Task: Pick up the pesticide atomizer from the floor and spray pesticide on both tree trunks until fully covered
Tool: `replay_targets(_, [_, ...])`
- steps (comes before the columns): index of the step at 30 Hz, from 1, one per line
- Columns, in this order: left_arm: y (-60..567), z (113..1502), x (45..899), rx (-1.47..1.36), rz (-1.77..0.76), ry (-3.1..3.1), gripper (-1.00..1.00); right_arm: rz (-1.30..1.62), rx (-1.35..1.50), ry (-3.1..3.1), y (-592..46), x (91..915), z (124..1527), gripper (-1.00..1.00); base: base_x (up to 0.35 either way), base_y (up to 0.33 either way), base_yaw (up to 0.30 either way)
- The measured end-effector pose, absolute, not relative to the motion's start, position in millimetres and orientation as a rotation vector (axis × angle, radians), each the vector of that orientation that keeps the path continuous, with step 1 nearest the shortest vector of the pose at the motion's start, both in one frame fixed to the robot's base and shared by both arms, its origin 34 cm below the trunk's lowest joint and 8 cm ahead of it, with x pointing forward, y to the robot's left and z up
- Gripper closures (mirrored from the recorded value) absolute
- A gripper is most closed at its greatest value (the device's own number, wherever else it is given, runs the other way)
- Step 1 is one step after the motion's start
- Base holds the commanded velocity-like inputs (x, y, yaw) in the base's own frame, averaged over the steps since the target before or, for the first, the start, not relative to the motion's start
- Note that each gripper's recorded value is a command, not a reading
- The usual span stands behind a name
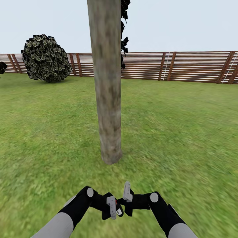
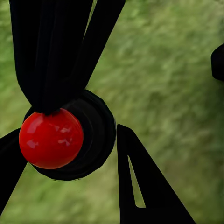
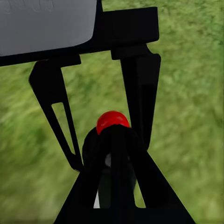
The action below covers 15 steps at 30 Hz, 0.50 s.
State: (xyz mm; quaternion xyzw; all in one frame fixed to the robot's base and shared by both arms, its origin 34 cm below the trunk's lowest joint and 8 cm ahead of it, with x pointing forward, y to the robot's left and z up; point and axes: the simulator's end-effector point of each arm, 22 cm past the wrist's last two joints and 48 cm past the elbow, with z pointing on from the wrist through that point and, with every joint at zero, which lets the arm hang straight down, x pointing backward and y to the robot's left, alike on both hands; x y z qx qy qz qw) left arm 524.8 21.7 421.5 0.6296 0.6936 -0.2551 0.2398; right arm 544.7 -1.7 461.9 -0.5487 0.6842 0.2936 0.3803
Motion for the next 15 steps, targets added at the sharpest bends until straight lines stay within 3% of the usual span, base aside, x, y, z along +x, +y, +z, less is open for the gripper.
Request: replay_targets(15, [17.4,425.4,526.4,1.697,-0.716,1.891,1.0,0.75,-1.401,1.746,-1.7,544.8,461.9,1.0,0.0,0.0,0.0])
